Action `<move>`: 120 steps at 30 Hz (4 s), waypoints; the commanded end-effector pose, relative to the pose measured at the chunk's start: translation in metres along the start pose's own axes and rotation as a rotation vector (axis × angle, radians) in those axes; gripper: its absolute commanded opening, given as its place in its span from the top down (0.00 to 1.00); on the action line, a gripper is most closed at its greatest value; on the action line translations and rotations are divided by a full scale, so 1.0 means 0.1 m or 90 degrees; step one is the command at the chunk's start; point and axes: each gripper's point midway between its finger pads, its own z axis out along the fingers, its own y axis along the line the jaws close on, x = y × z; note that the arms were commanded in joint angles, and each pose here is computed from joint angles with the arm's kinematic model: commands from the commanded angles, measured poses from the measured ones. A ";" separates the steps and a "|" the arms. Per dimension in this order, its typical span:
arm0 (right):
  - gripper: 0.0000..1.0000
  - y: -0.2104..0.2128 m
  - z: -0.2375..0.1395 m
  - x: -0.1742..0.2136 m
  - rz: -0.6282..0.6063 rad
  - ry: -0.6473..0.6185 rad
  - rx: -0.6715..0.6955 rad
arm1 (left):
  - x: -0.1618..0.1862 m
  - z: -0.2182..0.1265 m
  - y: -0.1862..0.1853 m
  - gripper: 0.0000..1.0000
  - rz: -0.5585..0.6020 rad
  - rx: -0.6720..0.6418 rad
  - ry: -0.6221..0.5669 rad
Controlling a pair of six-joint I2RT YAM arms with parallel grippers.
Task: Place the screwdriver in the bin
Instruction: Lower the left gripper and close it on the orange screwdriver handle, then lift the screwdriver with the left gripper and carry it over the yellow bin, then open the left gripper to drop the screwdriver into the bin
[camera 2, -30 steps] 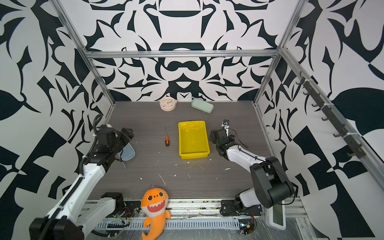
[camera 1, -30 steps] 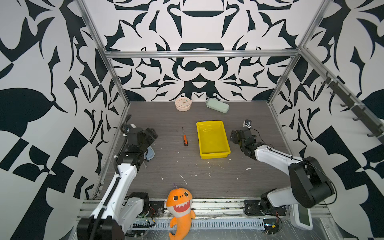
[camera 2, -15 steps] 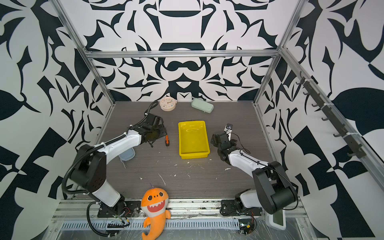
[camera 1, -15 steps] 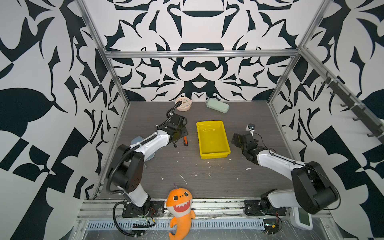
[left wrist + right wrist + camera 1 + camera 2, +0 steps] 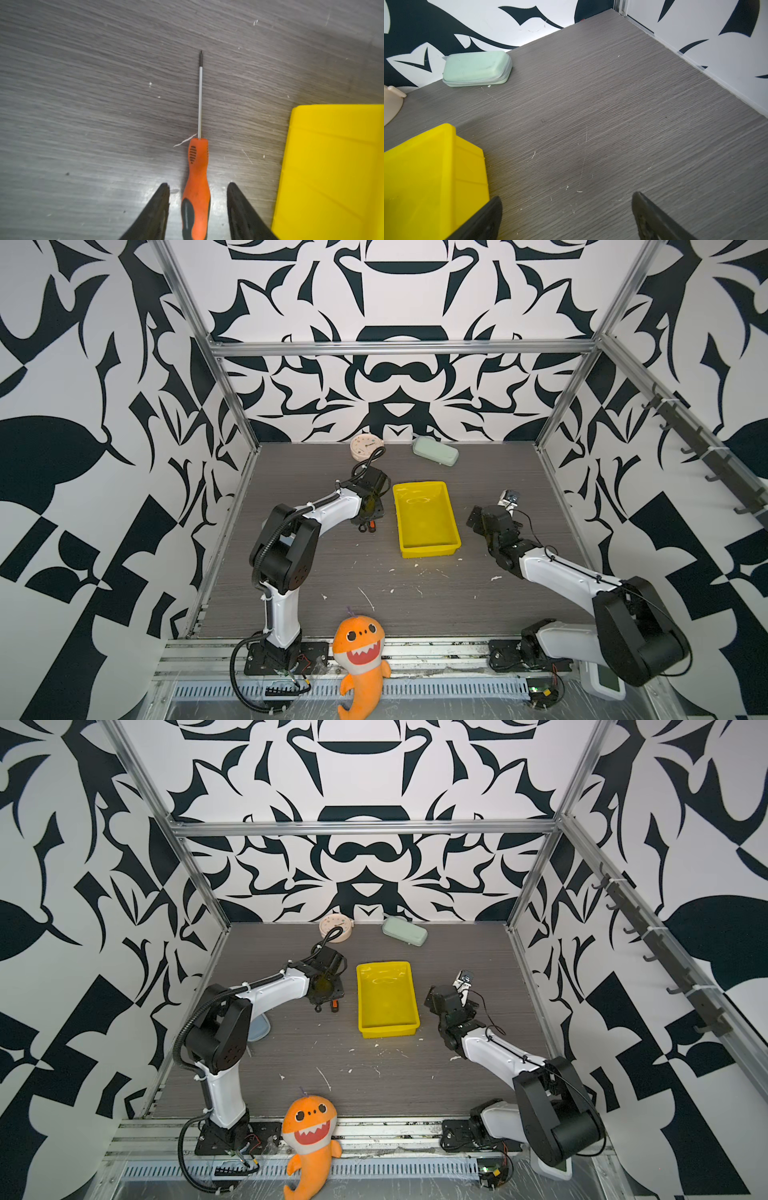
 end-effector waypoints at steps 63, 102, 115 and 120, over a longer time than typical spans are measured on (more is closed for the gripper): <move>0.05 -0.16 -0.02 -0.09 0.070 -0.055 0.040 | 0.53 -0.78 -1.33 0.75 0.069 0.101 -0.051; 0.08 -0.11 -0.05 -0.14 0.070 -0.062 0.021 | 0.73 -0.35 -1.35 0.55 0.087 0.049 -0.016; 0.08 -0.11 -0.05 -0.14 0.066 -0.064 0.019 | 0.18 -1.54 -0.91 0.19 0.101 0.059 -0.180; 0.08 -0.19 -0.09 -0.18 0.069 -0.089 0.031 | 0.24 -1.70 -0.19 0.00 0.085 0.029 -0.281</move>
